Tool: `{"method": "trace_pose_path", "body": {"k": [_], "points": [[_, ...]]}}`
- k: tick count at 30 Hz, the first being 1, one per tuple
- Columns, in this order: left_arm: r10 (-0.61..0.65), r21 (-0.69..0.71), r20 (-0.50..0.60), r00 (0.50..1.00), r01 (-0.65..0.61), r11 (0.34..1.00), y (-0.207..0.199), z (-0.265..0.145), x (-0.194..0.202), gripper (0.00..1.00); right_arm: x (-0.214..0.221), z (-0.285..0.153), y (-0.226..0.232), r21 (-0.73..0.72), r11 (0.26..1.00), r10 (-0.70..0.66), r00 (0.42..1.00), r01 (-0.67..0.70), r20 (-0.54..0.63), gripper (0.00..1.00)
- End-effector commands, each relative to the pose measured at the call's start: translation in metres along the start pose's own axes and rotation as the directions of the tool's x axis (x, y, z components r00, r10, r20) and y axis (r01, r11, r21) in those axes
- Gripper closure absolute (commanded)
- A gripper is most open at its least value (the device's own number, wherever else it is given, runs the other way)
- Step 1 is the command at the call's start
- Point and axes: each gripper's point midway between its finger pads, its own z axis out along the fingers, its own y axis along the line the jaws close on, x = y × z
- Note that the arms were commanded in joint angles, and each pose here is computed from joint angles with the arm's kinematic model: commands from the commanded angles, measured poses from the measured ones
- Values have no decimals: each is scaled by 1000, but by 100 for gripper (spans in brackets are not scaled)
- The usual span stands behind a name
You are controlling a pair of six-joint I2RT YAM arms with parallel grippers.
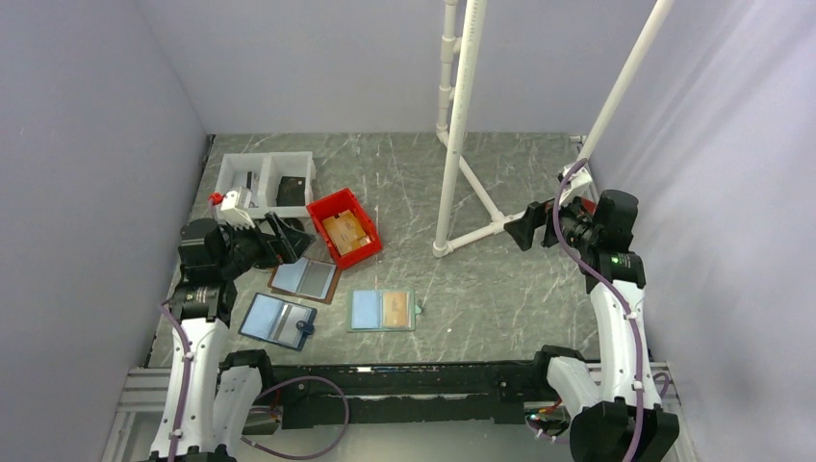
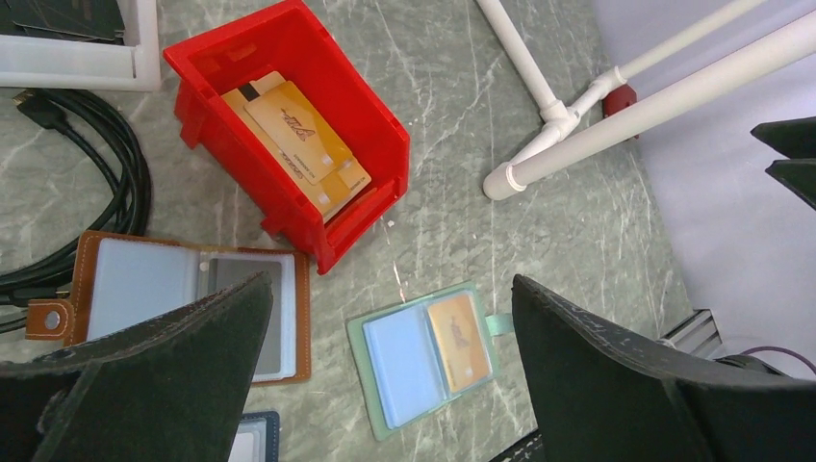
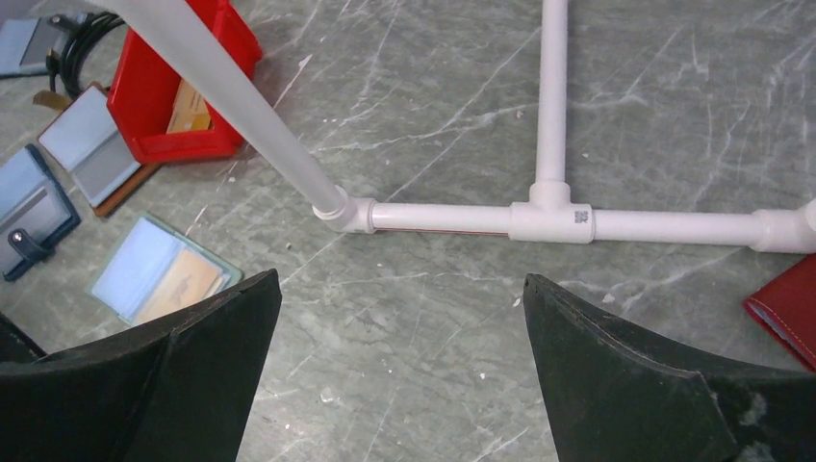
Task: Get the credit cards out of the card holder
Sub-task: Reset both arms
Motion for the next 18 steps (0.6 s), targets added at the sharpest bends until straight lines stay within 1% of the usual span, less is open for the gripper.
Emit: {"method": "trace_pose_path", "body": {"k": [1, 11, 18], "points": [[53, 0, 34, 998, -53, 999, -3, -2, -8, 1, -24, -6, -1, -4, 1000, -4, 998, 4, 70, 0], [58, 3, 44, 997, -58, 998, -5, -5, -9, 1, -21, -7, -4, -18, 1000, 15, 997, -14, 76, 0], [47, 6, 34, 998, -48, 999, -4, -4, -6, 1, -22, -10, -2, -14, 1000, 6, 996, -5, 88, 0]]}}
